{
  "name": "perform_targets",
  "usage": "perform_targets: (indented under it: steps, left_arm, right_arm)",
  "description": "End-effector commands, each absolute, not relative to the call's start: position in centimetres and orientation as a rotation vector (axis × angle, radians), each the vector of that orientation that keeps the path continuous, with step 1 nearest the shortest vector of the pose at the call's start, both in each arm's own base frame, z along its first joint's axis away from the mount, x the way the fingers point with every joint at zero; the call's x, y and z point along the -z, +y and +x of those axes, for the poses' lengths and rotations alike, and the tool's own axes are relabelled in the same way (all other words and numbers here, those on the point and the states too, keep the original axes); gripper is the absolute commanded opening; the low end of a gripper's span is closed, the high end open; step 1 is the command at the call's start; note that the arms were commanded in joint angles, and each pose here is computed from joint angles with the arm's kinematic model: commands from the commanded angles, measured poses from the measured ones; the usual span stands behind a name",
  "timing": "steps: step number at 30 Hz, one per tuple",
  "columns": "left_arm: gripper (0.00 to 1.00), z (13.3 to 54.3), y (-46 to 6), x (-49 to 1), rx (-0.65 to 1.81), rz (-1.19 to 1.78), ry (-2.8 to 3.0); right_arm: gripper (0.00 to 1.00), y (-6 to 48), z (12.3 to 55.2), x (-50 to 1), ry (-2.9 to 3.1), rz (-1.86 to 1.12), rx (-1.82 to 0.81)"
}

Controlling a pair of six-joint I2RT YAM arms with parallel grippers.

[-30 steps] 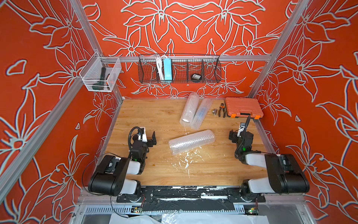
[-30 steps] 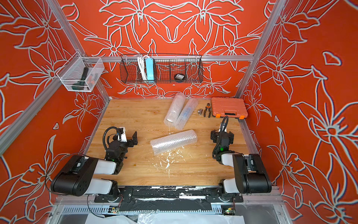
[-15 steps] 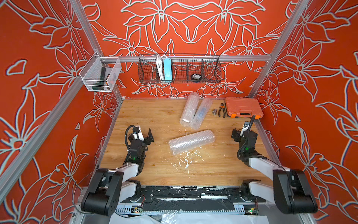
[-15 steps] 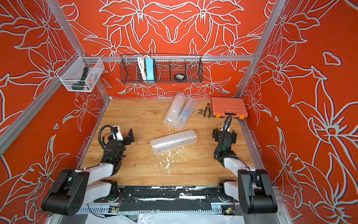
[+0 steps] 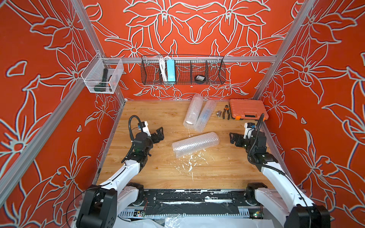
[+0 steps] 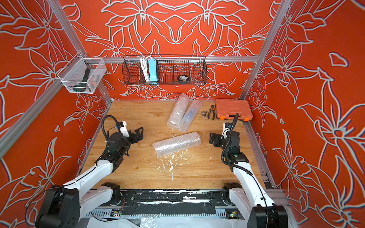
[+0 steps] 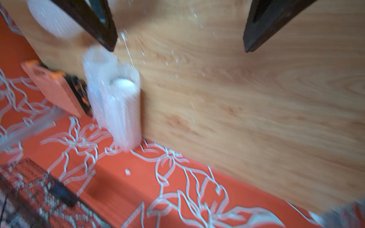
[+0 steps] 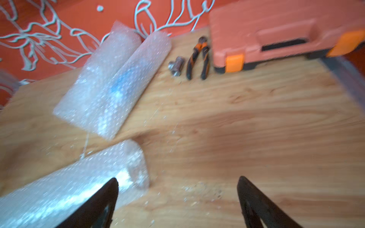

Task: Unwrap the vase from the bubble wrap
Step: Adjust the bubble wrap at the center of the board.

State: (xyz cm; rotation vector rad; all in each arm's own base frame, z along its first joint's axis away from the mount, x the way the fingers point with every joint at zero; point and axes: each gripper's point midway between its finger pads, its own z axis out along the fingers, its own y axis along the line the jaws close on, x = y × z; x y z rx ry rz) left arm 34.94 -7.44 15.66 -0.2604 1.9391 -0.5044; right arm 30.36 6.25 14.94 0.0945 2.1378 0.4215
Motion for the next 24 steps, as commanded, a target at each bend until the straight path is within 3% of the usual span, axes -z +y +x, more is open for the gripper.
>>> perform_targets:
  steps: [1, 7, 10, 24]
  left_arm:
    - [0.98, 33.5, -12.3, -13.7, 0.715, -0.145, 2.104]
    - [0.97, 32.5, -18.0, -13.2, 0.880, 0.110, 2.202]
    - [0.92, 32.1, -19.5, -12.5, 0.920, 0.162, 2.261]
    - [0.77, 25.8, -25.6, -11.9, 1.215, 0.426, 2.355]
  right_arm:
    - [0.94, 10.0, 27.1, -12.3, 2.277, 0.090, -0.675]
    - [0.93, 12.1, 25.1, -8.7, 2.388, 0.026, -0.687]
    - [0.91, 12.7, 24.8, -7.5, 2.430, 0.002, -0.686]
    - [0.83, 13.7, 27.3, -6.2, 2.492, 0.040, -0.638]
